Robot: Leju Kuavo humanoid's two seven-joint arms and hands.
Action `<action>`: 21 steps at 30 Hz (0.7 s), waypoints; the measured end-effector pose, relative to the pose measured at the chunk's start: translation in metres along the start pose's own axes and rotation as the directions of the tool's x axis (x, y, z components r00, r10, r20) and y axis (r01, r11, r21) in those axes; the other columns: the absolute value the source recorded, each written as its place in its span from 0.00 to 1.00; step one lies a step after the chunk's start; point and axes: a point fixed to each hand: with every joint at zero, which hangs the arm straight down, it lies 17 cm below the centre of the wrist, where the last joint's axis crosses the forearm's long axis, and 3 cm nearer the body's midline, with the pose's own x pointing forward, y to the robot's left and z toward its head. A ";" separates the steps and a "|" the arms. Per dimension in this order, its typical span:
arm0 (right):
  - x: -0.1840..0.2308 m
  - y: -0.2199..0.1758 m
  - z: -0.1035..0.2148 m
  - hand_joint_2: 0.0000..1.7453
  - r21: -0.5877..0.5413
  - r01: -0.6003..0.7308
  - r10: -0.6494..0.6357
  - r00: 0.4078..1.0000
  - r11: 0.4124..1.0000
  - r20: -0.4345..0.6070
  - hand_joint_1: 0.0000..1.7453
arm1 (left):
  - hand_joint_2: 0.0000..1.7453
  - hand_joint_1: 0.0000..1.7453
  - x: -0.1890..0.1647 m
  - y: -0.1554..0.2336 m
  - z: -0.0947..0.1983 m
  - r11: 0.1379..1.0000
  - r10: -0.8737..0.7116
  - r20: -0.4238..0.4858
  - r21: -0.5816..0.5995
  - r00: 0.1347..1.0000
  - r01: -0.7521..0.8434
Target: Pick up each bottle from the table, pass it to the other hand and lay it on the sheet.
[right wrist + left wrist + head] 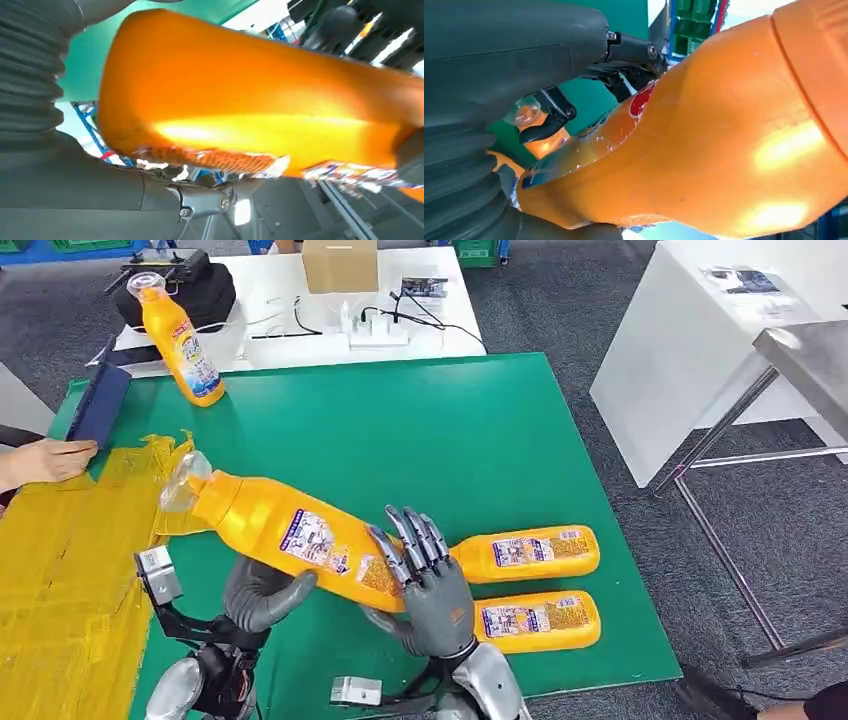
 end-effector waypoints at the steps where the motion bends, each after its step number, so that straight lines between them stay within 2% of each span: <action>1: -0.001 0.000 0.000 1.00 -0.002 0.002 -0.002 1.000 1.000 -0.005 0.00 | 1.00 1.00 0.000 0.001 0.000 1.000 -0.003 -0.001 0.003 1.000 0.003; 7: -0.013 -0.006 0.005 1.00 -0.034 0.032 -0.034 0.998 0.999 -0.052 0.00 | 1.00 1.00 -0.001 0.016 -0.001 0.992 -0.111 0.003 0.068 0.994 0.111; 10: -0.021 -0.011 0.007 1.00 -0.064 0.063 -0.068 0.994 0.996 -0.087 0.00 | 1.00 1.00 0.004 0.036 -0.002 0.963 -0.234 0.003 0.140 0.972 0.231; 12: -0.029 -0.016 0.008 1.00 -0.101 0.102 -0.115 0.985 0.990 -0.128 0.00 | 1.00 1.00 0.008 0.053 -0.004 0.907 -0.377 -0.012 0.198 0.926 0.372; 16: -0.053 -0.030 0.009 1.00 -0.212 0.211 -0.265 0.927 0.954 -0.266 0.00 | 1.00 1.00 0.028 0.095 -0.003 0.679 -0.681 -0.079 0.304 0.728 0.668; 19: -0.053 -0.043 0.003 1.00 -0.264 0.268 -0.339 0.900 0.926 -0.276 0.00 | 1.00 1.00 0.046 0.122 0.000 0.405 -0.864 -0.159 0.344 0.478 0.847; 21: -0.050 -0.054 0.001 1.00 -0.285 0.285 -0.361 0.895 0.915 -0.263 0.00 | 1.00 1.00 0.056 0.136 0.002 0.241 -0.923 -0.211 0.337 0.323 0.910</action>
